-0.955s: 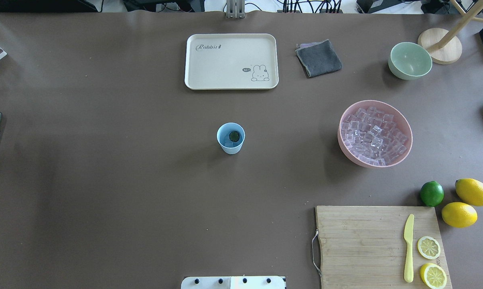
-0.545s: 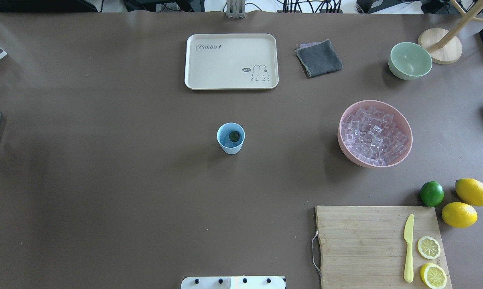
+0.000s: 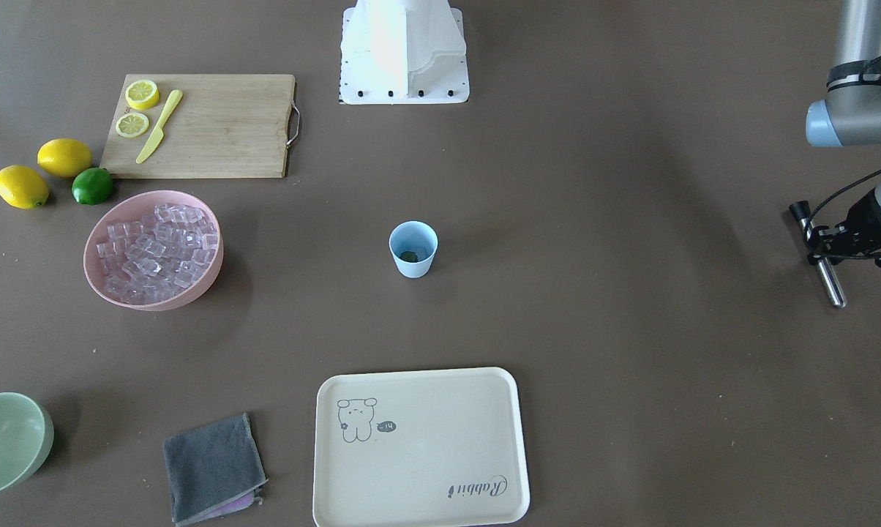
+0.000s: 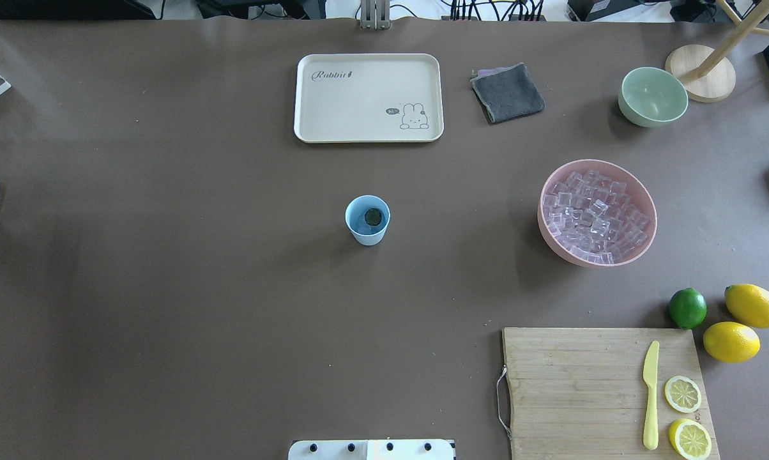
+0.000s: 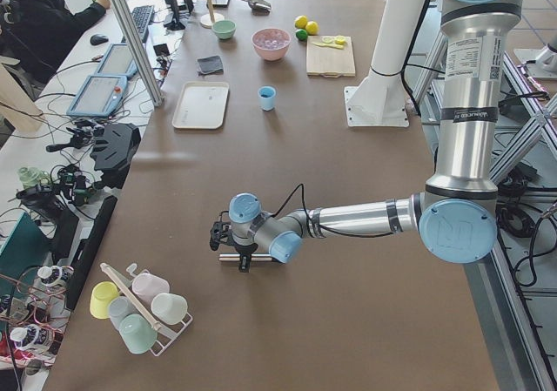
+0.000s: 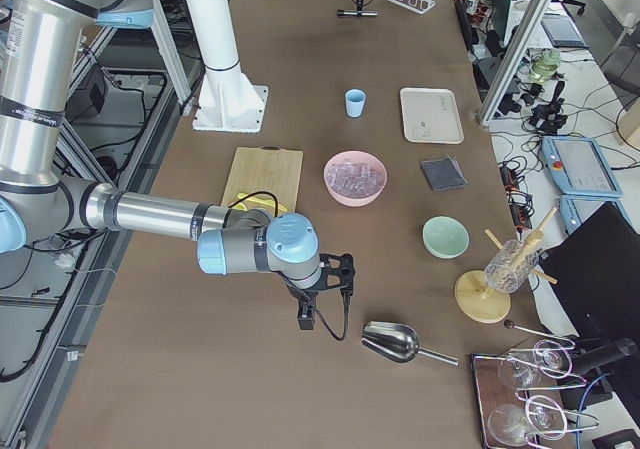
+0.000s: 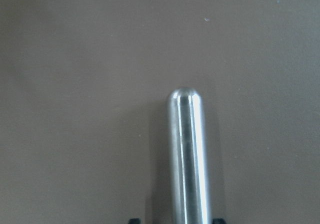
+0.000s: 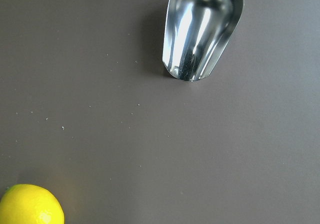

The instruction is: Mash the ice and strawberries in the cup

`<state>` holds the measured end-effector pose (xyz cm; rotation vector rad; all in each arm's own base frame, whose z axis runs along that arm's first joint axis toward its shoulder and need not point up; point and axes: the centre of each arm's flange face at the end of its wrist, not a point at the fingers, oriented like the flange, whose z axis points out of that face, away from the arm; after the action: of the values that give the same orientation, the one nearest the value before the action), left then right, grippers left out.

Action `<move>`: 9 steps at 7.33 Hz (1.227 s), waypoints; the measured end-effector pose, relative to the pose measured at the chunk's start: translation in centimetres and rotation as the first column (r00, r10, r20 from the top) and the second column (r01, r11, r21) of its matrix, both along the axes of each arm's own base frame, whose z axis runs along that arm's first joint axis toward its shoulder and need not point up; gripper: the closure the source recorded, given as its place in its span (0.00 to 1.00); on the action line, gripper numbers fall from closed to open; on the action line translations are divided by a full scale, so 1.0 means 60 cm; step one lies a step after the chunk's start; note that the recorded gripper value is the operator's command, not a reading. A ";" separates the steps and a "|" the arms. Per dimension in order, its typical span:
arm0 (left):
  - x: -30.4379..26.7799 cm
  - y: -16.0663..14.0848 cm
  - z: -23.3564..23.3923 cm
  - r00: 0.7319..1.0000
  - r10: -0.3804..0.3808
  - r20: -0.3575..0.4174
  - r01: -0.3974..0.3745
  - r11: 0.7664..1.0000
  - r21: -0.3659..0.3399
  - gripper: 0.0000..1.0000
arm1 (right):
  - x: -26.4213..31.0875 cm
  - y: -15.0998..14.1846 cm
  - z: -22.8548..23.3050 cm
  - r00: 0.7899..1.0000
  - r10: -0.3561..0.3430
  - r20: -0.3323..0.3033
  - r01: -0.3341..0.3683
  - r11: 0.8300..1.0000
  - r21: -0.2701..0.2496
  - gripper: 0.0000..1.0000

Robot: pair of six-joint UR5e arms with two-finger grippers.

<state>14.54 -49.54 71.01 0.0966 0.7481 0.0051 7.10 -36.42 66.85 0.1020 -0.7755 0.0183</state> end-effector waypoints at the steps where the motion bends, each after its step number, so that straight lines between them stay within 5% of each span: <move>1: 0.003 -0.004 -0.007 1.000 0.002 -0.005 -0.002 1.000 0.007 0.74 | 0.000 0.000 0.000 1.000 0.000 0.000 0.000 1.000 0.001 0.00; 3: 0.015 -0.028 -0.058 0.999 0.007 -0.032 -0.005 0.998 0.059 0.74 | 0.000 0.002 0.000 1.000 -0.001 0.000 0.001 1.000 0.003 0.00; 6: 0.037 -0.164 -0.307 0.989 -0.105 -0.103 0.130 0.953 0.274 0.74 | 0.000 -0.006 -0.009 1.000 -0.001 -0.001 0.001 1.000 0.015 0.00; 8: 0.065 -0.221 -0.505 0.952 -0.261 -0.162 0.305 0.858 0.413 0.74 | 0.001 -0.015 -0.015 1.000 0.002 -0.002 -0.002 1.000 0.020 0.00; 9: 0.111 -0.211 -0.593 0.923 -0.329 -0.200 0.385 0.790 0.477 0.74 | 0.001 -0.018 -0.017 1.000 0.002 -0.003 -0.002 1.000 0.023 0.00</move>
<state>21.19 -62.17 35.45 0.7554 0.8113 -0.1686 7.14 -37.50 65.82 0.1244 -0.7730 0.0116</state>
